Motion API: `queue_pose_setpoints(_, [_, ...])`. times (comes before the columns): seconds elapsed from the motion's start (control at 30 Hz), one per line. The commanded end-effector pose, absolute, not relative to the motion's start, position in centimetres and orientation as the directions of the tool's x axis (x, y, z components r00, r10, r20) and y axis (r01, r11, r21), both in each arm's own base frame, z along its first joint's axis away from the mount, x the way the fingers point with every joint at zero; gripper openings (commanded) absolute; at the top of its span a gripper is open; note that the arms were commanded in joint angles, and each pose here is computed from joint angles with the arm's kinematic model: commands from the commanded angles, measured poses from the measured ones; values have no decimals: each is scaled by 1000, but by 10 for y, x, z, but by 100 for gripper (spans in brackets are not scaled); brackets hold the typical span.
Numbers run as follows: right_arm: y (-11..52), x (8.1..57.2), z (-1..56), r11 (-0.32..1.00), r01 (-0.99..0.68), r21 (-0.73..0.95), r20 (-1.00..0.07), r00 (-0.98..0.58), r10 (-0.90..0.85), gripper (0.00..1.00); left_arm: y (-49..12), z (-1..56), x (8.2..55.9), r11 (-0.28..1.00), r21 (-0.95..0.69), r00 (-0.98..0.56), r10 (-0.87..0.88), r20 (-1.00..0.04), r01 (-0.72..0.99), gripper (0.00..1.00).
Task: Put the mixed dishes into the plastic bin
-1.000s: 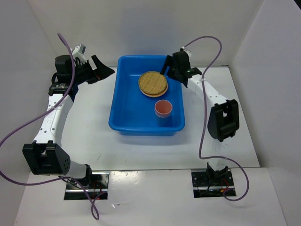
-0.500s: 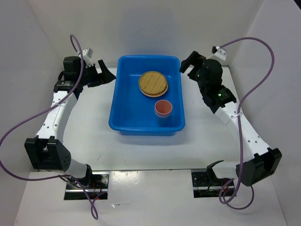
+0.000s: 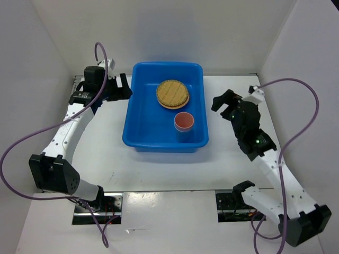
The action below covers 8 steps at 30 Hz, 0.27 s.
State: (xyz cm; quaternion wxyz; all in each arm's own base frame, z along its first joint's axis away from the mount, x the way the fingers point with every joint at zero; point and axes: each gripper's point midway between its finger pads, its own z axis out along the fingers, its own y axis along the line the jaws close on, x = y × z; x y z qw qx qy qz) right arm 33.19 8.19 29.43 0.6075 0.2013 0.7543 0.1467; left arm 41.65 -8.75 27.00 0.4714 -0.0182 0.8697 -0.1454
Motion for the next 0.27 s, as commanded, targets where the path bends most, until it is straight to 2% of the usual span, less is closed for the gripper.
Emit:
queue_pose_setpoints(0.0, [79,316,304,854,83,514,-846,-114,520,100,-88,271,412,954,-271,-532,-163,-831,130,100])
queue_pose_setpoints(0.23, [70,304,301,840,79,538,-832,-111,543,100,-92,271,413,947,-287,-530,-172,-831,143,100])
